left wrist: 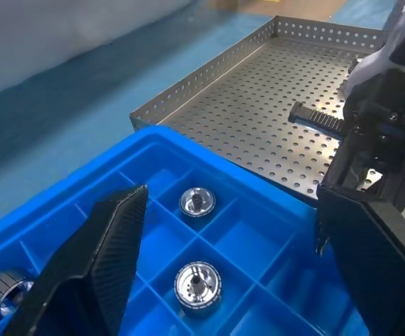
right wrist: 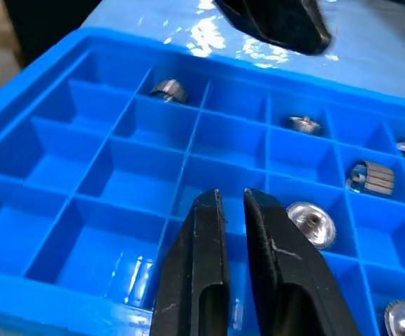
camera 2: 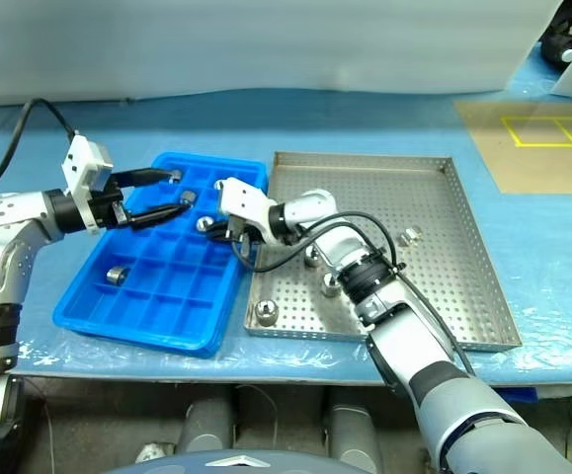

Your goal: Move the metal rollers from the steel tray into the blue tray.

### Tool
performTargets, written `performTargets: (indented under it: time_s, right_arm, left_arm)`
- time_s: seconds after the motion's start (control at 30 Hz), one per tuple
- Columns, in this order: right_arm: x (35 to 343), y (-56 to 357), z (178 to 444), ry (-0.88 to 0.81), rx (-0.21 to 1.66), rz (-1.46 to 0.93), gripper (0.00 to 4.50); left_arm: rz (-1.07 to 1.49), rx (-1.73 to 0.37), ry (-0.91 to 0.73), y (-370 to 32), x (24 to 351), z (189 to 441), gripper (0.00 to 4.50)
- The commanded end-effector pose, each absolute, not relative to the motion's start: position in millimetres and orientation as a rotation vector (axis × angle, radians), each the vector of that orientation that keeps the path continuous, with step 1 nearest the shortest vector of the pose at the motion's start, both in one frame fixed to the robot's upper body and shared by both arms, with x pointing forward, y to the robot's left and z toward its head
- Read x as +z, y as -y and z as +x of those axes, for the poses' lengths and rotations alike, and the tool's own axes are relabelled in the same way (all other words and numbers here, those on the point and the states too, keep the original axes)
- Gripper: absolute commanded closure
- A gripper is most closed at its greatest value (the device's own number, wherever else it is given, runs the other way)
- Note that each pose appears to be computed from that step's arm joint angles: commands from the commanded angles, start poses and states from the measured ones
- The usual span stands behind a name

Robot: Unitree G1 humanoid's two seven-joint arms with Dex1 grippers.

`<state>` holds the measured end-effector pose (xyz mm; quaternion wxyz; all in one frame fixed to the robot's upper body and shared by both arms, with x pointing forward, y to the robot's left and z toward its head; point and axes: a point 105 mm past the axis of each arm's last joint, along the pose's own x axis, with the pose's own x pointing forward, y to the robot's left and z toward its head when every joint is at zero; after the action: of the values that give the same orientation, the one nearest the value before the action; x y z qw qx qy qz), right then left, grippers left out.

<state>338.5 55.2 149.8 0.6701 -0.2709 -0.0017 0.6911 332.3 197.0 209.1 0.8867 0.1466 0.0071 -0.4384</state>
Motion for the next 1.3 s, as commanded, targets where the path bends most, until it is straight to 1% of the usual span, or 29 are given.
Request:
performTargets:
  time_s: [0.03,0.1,0.23,0.67,0.83,0.97,1.03,1.23,1.3]
  right_arm:
    - [158,-65,330,0.061,1.664,-0.714,4.05]
    - [158,-66,327,0.053,1.707,-0.723,4.05]
    - [151,-63,315,0.044,1.818,-0.827,4.05]
    - [151,-61,312,0.083,1.887,-1.012,4.05]
    - [157,-64,313,0.102,1.882,-1.006,4.05]
    - [158,-69,313,0.159,1.869,-1.033,4.05]
    - [158,-73,313,0.185,1.863,-1.039,4.05]
    - [158,-83,310,0.208,1.864,-1.024,4.05]
    - [156,-87,310,0.213,1.86,-1.029,4.05]
  left_arm:
    - [0.331,-0.886,0.036,-199,224,328,0.4]
    - [0.327,-0.886,0.034,-198,222,328,0.4]
    - [0.315,-0.893,0.034,-194,219,328,0.4]
    - [0.308,-0.905,0.032,-189,217,334,0.4]
    - [0.306,-0.922,0.028,-186,214,335,0.4]
    - [0.303,-0.934,0.026,-185,213,335,0.4]
    - [0.307,-0.952,0.013,-184,211,331,0.4]
    - [0.335,-1.026,-0.086,-193,196,305,0.4]
    - [0.34,-1.03,-0.101,-195,194,301,0.4]
